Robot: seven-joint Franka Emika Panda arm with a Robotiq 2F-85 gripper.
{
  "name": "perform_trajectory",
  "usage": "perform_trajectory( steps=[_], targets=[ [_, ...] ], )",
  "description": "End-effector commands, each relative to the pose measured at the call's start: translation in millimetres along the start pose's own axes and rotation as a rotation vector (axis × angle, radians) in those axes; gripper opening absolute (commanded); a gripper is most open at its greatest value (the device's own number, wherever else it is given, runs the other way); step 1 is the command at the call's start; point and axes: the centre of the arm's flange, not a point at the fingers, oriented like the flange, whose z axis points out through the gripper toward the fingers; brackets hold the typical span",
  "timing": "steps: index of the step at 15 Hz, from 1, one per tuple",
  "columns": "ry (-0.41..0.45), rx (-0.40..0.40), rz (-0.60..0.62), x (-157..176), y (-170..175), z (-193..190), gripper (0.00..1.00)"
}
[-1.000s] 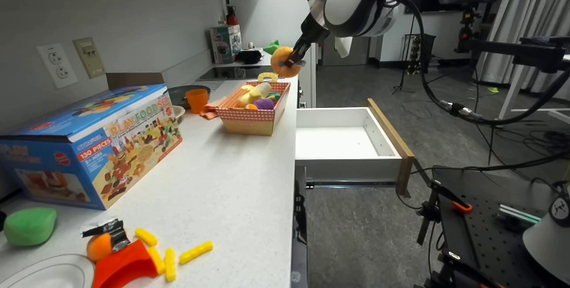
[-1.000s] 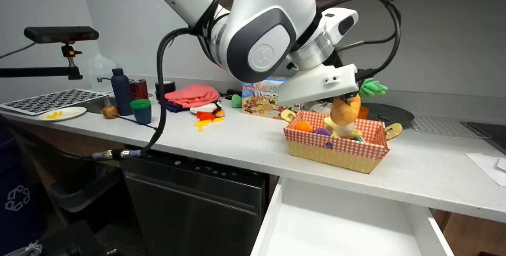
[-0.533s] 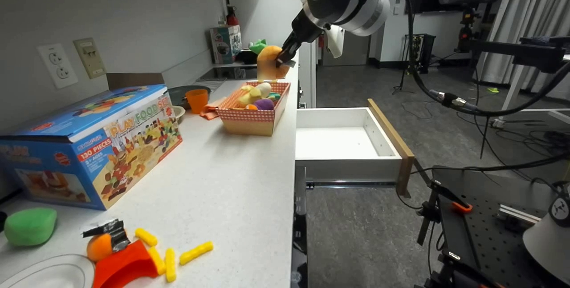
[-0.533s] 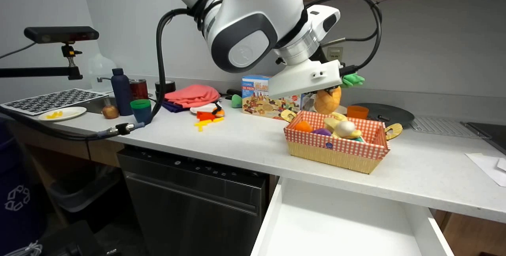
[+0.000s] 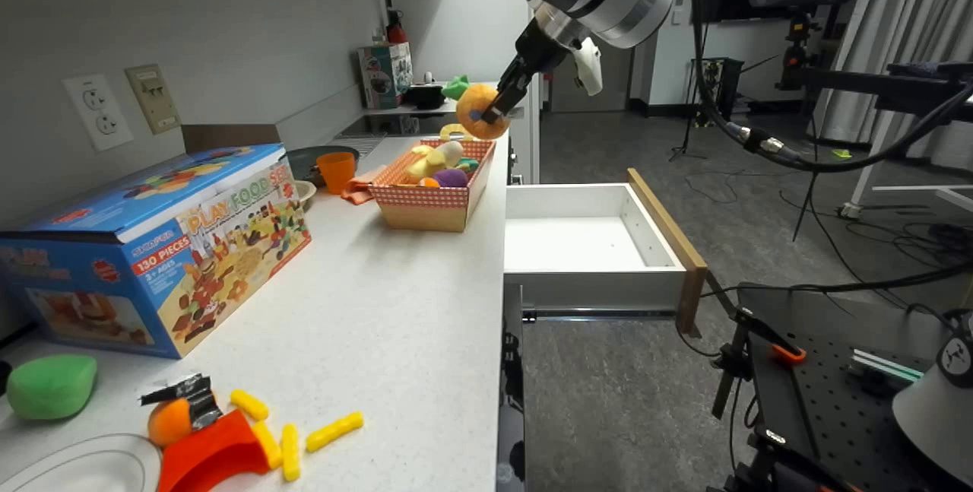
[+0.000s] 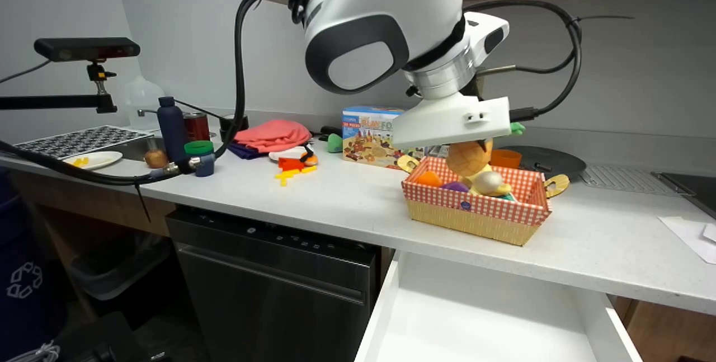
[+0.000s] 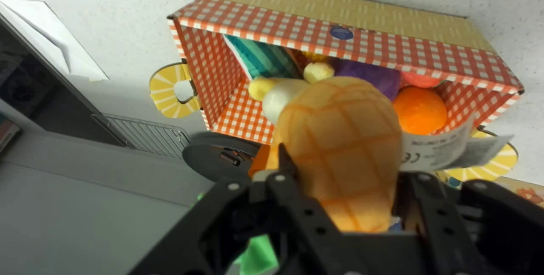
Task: Open the drawer, remove the pineapple plushie from the drawer, put it in the box, and then close the drawer
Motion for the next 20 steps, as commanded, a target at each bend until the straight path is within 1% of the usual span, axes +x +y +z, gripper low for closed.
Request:
perform_trajectory(
  steps=[1,3,4,8,10,14,18,19,20],
  targets=[
    [0.0,0.024,-0.013,-15,11,-12,0.83],
    [-0.008,0.027,-0.011,-18,14,-13,0.97],
    [-0.009,0.029,-0.012,-19,15,-13,1.0],
    [-0.016,0.024,-0.024,-21,17,-13,1.0],
    [-0.042,0.003,-0.027,-23,19,-15,1.0],
    [-0.127,0.018,-0.062,-35,23,-18,1.0],
    [-0.261,0.085,-0.052,-50,23,-23,1.0],
    [-0.314,0.091,-0.044,-44,1,63,1.0],
    [-0.354,0.091,-0.042,-51,0,68,1.0]
  ],
)
